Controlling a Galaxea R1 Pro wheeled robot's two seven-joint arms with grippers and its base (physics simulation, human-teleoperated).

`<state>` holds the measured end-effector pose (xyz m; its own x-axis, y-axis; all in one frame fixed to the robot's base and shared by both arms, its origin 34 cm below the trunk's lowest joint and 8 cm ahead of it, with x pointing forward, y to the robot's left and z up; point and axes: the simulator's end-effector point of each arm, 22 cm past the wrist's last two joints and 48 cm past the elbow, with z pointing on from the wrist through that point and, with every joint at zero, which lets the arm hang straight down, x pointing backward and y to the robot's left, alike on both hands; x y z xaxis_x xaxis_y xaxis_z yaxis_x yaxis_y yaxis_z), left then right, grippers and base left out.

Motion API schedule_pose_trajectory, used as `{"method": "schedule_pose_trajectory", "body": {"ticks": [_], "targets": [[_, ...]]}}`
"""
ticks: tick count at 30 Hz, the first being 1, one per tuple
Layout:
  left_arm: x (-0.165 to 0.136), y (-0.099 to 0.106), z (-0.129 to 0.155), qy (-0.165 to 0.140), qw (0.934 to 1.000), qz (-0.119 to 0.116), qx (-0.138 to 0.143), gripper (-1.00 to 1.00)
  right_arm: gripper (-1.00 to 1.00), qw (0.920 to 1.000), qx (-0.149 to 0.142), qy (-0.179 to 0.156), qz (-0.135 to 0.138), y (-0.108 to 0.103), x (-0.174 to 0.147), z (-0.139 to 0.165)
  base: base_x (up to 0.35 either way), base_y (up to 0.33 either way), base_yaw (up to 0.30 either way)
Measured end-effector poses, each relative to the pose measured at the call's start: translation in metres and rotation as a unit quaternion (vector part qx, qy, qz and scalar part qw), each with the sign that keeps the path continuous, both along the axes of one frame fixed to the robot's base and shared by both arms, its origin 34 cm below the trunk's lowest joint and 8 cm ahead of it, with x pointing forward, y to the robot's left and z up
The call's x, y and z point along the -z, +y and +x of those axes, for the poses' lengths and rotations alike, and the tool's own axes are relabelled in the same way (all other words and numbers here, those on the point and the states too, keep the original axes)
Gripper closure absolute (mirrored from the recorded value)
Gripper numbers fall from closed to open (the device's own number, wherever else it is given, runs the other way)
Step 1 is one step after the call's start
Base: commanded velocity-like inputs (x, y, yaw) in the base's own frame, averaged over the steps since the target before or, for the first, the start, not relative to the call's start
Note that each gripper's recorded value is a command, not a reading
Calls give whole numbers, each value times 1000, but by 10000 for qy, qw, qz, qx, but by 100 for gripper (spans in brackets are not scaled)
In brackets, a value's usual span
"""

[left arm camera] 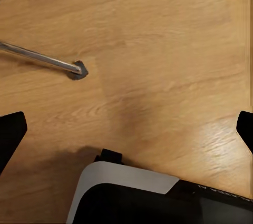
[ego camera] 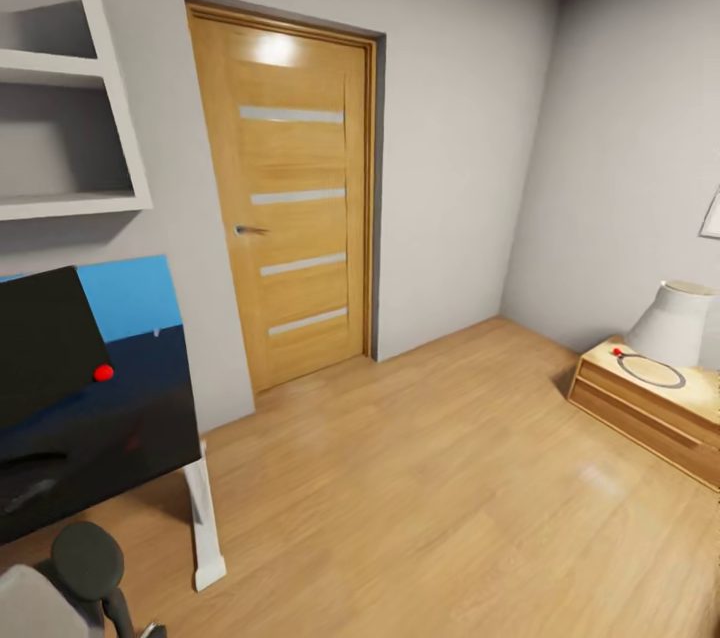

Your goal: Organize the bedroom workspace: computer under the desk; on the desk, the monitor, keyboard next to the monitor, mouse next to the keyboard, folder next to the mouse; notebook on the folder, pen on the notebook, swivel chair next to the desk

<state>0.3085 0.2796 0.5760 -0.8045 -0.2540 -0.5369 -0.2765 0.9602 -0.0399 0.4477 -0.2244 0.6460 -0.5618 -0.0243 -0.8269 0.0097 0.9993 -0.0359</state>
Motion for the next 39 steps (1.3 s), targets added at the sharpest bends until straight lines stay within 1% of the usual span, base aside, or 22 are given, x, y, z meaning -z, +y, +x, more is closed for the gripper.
{"method": "schedule_pose_trajectory", "body": {"ticks": [39], "targets": [[1, -1, -2, 36, 10000, -7, 22, -100, -100, 10000, -2, 14, 9, 1, 1, -1, 321, 0, -4]]}}
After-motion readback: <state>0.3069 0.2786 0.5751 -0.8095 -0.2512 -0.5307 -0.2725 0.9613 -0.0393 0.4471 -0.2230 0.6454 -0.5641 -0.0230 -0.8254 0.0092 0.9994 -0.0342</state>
